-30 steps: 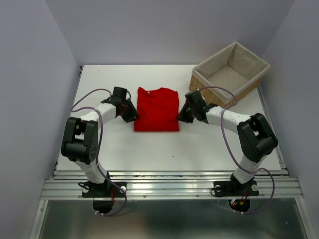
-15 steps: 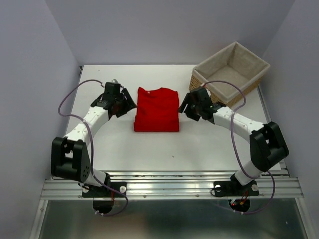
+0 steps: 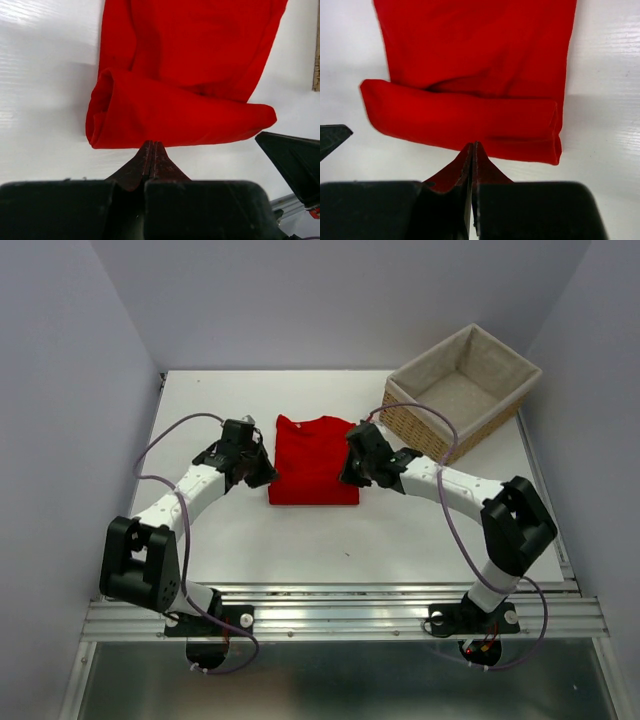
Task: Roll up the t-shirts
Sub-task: Roll the T-shirt to the center of the board.
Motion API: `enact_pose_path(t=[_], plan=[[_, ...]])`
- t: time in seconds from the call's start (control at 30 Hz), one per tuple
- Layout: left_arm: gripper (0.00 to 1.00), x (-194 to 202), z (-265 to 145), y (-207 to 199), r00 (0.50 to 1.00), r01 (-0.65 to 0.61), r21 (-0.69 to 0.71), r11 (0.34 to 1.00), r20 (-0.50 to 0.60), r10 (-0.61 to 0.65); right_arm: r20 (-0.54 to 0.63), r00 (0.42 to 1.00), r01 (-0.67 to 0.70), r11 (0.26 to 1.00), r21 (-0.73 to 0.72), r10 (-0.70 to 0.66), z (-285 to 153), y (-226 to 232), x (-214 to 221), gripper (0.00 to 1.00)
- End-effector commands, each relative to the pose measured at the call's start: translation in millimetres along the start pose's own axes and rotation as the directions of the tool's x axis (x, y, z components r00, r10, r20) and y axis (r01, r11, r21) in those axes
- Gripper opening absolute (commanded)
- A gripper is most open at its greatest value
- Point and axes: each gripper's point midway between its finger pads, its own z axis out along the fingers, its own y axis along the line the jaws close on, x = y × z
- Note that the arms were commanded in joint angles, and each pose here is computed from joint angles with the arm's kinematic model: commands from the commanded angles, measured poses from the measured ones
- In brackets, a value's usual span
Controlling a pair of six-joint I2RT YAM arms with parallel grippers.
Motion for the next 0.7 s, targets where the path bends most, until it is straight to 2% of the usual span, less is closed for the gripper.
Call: enact_pose_path(t=[0.0, 0.17, 0.4, 0.53, 0.67], plan=[[0.0, 1.1, 11.3, -11.0, 1.0, 0.004, 0.059, 0.998, -0.024, -0.002, -0.018, 0.999, 0.042, 0.999, -0.017, -0.042, 12.8, 8.6, -3.4, 0.04], [0.0, -4.6, 37.6, 0.1, 0.999, -0.021, -0.001, 1.0, -0.028, 0.021, -0.044, 0.998, 0.047, 0.996, 0.073, -0.044, 47.1, -21.8, -4.6, 0.04], [0.0, -9.9, 66.1, 17.8, 0.998, -0.05, -0.089, 0.995, -0.037, 0.047, -0.044, 0.997, 0.076, 0.988, 0.135, -0.07, 75.9, -36.8, -11.8, 0.04], [0.0, -12.8, 57.7, 11.3, 0.998, -0.056, -0.068, 0.996, -0.02, 0.055, -0.065, 0.996, 0.072, 0.986, 0.151, -0.062, 81.1, -45.0, -7.1, 0.04], [0.0, -22.2, 30.2, -9.1, 0.995, -0.092, -0.029, 0.995, 0.042, 0.093, -0.068, 0.995, 0.077, 0.985, 0.153, -0.067, 80.8, -46.4, -6.0, 0.05]])
